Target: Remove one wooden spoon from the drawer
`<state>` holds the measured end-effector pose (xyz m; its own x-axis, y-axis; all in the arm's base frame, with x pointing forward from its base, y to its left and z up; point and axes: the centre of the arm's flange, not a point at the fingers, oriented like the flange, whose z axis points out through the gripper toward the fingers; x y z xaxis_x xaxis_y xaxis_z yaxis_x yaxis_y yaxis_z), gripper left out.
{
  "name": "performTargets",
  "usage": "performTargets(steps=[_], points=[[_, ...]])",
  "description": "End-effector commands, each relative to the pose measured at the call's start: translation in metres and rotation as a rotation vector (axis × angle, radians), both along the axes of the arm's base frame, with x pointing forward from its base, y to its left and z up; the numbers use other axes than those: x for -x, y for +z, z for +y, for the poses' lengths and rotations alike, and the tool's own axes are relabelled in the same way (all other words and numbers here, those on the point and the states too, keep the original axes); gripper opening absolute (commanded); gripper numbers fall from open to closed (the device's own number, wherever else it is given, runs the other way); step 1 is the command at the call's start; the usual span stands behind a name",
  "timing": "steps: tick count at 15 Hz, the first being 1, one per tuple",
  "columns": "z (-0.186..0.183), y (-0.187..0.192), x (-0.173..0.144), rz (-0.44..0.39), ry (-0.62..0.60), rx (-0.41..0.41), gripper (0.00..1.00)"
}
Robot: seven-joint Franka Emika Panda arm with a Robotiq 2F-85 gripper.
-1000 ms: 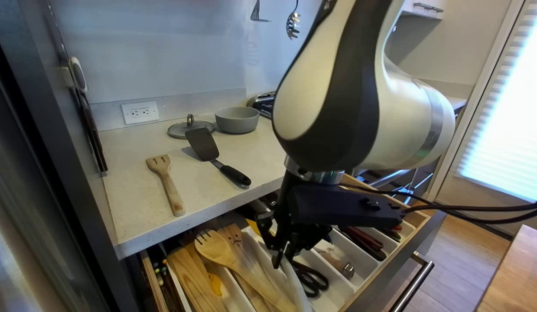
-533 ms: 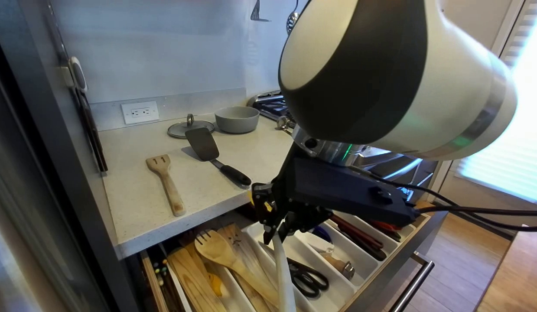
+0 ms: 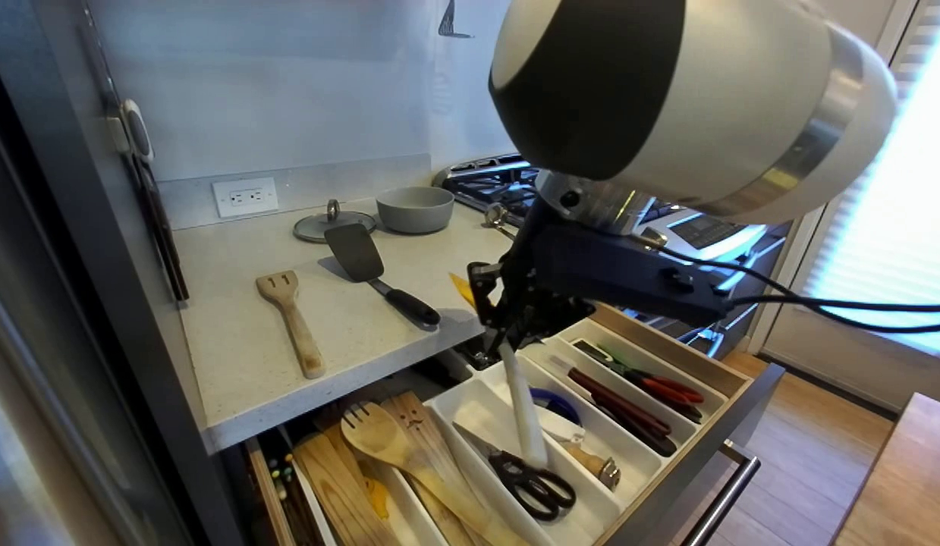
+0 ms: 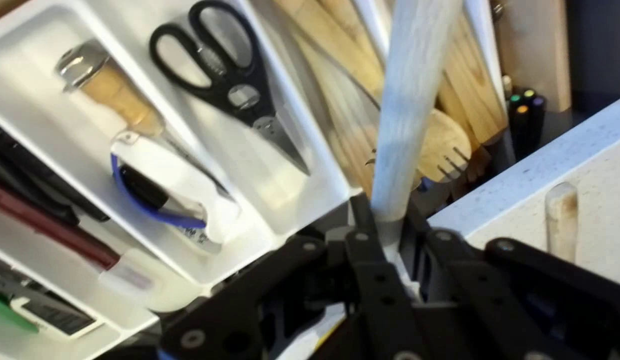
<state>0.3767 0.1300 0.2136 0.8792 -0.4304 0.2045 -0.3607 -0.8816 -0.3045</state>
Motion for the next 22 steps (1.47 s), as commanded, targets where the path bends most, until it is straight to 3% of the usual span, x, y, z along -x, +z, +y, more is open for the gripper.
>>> performTargets(steps=[1, 4, 5, 7, 8, 13, 18, 20, 22], points=[[-0.057, 0.024, -0.016, 0.003, 0.073, 0.08, 0.04], [-0.098, 0.039, -0.039, -0.004, 0.076, 0.109, 0.04], [-0.087, 0.016, -0.028, -0.011, 0.053, 0.088, 0.17], [-0.104, 0.023, -0.034, -0.015, 0.052, 0.096, 0.17], [-0.105, 0.025, -0.034, -0.018, 0.052, 0.099, 0.04], [-0.139, 0.037, -0.079, -0.218, 0.154, 0.361, 0.04], [-0.168, 0.018, -0.113, -0.193, 0.303, 0.415, 0.04], [-0.178, 0.015, -0.131, -0.179, 0.261, 0.428, 0.04], [-0.18, 0.013, -0.147, -0.173, 0.251, 0.385, 0.04]])
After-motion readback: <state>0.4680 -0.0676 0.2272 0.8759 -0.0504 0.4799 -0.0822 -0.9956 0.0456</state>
